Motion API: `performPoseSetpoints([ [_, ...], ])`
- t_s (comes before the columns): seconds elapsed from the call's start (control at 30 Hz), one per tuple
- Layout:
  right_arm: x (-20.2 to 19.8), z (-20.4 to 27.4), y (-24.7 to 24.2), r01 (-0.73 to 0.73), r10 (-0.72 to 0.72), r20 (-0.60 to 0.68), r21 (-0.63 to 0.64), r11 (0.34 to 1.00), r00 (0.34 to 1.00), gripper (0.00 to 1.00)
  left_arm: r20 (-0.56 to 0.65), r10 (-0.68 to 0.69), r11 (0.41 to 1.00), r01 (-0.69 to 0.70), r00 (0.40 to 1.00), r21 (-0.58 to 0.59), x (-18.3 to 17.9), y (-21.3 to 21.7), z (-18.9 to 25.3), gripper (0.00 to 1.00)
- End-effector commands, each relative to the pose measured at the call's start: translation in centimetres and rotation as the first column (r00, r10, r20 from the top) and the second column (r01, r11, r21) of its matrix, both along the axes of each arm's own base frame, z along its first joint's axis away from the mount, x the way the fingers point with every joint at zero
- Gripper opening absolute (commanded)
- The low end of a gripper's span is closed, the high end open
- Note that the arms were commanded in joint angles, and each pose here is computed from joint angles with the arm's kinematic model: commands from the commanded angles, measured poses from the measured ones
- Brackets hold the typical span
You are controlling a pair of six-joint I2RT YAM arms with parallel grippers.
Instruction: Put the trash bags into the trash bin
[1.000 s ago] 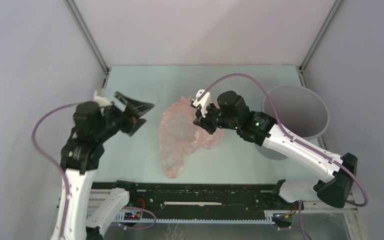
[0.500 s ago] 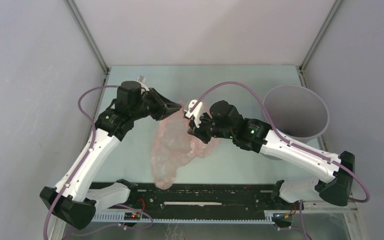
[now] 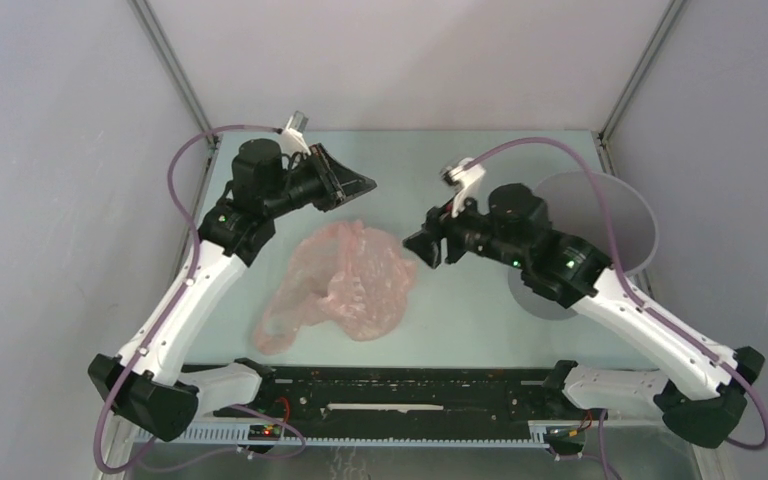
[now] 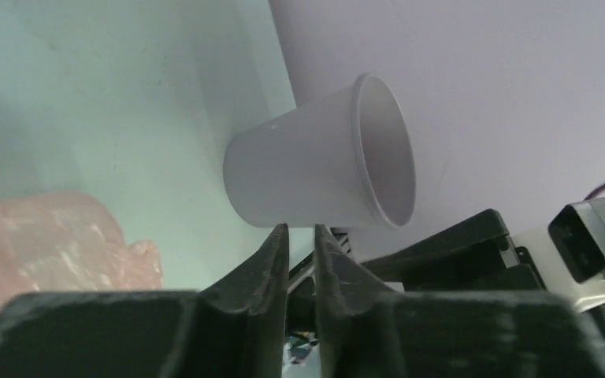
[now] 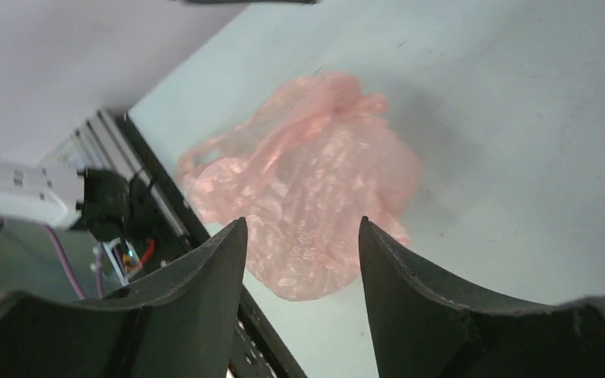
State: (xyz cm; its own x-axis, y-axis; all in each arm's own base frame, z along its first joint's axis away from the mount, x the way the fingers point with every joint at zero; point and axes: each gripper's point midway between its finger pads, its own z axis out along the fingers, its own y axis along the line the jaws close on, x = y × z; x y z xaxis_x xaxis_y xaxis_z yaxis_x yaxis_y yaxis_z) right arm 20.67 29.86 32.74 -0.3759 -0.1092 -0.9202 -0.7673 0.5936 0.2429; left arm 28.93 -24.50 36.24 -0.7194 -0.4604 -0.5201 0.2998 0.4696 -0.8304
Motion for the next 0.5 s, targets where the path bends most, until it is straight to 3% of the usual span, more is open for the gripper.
performPoseSetpoints([
  [0.0, 0.6, -0.2, -1.0, 0.084, -0.072, -0.151, 0.074, 0.994, 0.986, 0.63, -0.129, 0.098, 0.977, -0.070, 0.987, 0.203, -1.8, 2.9, -2.4, 0.44],
  [0.1, 1.1, -1.2, -0.7, 0.120, -0.096, -0.246, 0.087, 0.989, 0.964, 0.64, -0.162, 0.167, 0.935, -0.104, 0.973, 0.338, -4.1, 5.3, -6.2, 0.78],
  [0.17, 1.2, -2.0, -0.1, 0.116, -0.086, -0.293, 0.086, 0.990, 0.952, 0.65, -0.176, 0.244, 0.889, -0.148, 0.954, 0.433, -4.8, 7.5, -8.8, 0.91],
  [0.27, 1.2, -2.8, 0.4, 0.101, -0.069, -0.331, 0.080, 0.992, 0.941, 0.66, -0.162, 0.303, 0.825, -0.173, 0.939, 0.538, -4.5, 9.3, -10.9, 0.95],
  [0.47, 1.6, -3.8, 0.6, 0.097, -0.063, -0.377, 0.072, 0.993, 0.924, 0.66, -0.258, 0.274, 0.772, -0.052, 0.927, 0.633, -3.6, 8.8, -15.9, 0.93],
])
